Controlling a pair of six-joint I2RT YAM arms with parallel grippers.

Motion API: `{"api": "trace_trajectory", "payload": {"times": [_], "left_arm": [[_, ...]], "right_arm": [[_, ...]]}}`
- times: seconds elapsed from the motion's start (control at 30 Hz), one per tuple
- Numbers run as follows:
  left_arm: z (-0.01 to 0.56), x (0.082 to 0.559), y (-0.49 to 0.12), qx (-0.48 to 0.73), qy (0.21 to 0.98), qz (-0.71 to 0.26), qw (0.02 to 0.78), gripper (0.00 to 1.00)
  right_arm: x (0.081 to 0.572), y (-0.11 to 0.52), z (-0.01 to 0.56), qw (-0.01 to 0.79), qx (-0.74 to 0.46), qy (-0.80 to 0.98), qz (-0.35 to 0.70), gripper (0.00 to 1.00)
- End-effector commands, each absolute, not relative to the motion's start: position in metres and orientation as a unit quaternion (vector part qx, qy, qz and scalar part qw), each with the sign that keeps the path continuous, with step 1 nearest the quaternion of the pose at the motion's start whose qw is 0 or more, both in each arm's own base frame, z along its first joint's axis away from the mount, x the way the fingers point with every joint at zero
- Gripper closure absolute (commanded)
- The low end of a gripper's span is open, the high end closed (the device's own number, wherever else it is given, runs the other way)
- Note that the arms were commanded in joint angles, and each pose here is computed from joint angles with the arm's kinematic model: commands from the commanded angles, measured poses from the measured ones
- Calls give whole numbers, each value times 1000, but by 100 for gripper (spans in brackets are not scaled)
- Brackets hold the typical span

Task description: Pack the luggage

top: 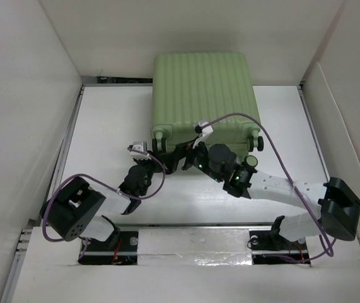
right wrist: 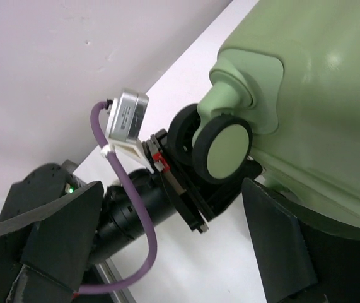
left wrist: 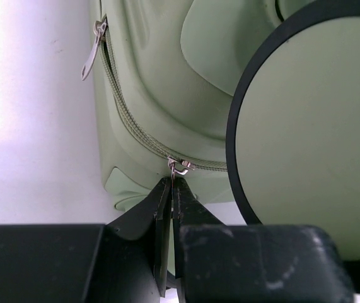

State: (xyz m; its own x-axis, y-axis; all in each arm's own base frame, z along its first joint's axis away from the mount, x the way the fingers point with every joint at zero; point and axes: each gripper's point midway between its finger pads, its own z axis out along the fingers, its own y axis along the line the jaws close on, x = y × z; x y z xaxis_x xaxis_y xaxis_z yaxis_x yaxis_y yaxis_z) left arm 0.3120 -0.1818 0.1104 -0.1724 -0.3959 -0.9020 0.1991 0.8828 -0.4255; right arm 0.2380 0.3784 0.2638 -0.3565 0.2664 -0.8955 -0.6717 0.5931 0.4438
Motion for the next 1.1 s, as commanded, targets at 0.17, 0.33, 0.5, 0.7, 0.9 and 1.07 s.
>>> {"api": "trace_trajectory", "payload": {"times": [0.17,0.33,0.5,0.7,0.9,1.07], "left_arm": [[167,325,-165,-117,654,-258,701,100],[167,323,-165,-112,655,-258,701,100],[163,322,-164,-113,659,-255,699,100],[160,324,-162,-114,660,-253,698,100],[157,325,-159,-115,663,-245,698,100],[151,332,-145,-129,668,-222,698,100]], "right_arm": [[271,411,285,545,-108,707,438,0],[287,428,276,530,-84,728,426,0],[298,437,256,503,-56,740,443,1],[305,445,244,485,-48,744,458,8],[305,428,260,509,-32,721,470,64],[298,405,275,537,-28,703,465,92]]}}
